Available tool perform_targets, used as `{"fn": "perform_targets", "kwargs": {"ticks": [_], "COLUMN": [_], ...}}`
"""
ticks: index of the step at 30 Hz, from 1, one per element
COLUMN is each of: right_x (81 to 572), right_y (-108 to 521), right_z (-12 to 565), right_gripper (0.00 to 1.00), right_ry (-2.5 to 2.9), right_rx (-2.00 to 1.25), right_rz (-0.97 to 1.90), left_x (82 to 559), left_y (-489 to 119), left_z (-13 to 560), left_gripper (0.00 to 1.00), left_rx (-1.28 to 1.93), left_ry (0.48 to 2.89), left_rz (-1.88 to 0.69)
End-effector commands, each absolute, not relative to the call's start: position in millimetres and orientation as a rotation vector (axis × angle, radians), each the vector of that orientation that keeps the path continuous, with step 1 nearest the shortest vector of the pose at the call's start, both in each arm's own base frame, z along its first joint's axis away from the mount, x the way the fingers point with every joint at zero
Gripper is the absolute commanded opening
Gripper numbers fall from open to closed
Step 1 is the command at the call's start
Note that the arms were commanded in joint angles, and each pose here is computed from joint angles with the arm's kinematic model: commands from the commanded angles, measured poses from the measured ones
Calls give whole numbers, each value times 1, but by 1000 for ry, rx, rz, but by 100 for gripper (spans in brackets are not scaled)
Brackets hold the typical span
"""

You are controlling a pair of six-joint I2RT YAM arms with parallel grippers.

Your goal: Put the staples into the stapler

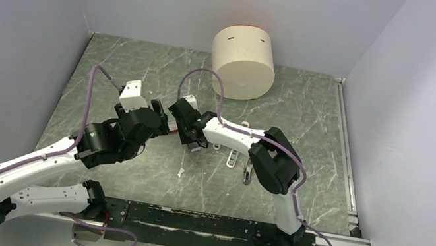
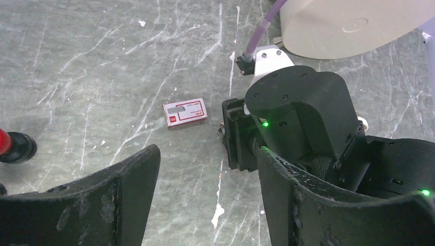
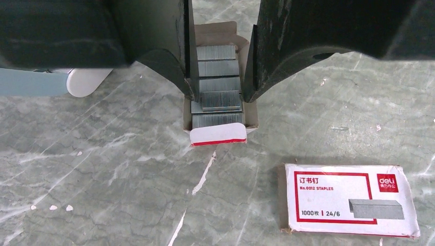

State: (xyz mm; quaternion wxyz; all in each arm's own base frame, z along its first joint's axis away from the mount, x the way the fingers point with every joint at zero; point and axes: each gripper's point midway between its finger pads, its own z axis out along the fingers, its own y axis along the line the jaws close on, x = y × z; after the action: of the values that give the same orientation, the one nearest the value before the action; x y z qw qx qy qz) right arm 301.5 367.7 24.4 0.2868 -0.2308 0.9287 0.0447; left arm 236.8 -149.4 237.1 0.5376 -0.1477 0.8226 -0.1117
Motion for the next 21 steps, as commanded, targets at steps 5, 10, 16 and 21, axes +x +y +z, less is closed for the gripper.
{"fn": "perform_targets", "kwargs": {"ticks": [5, 10, 16, 21], "right_x": [310, 311, 313, 312], "right_y": [374, 375, 377, 376], "right_z": [29, 28, 27, 25], "right_gripper": [44, 44, 40, 38], "right_ry": [2448, 2443, 2443, 2451], "right_rx": [-608, -608, -607, -599], "right_rz": [100, 106, 101, 97], "left_x": [238, 238, 239, 239], "left_y": [-144, -145, -145, -145], "left_z": [235, 233, 233, 234], "left_gripper": [74, 74, 74, 74], "left_rx": [-370, -368, -366, -366], "left_ry": [1952, 1955, 1955, 1953], "left_rz": [-240, -237, -234, -232]}}
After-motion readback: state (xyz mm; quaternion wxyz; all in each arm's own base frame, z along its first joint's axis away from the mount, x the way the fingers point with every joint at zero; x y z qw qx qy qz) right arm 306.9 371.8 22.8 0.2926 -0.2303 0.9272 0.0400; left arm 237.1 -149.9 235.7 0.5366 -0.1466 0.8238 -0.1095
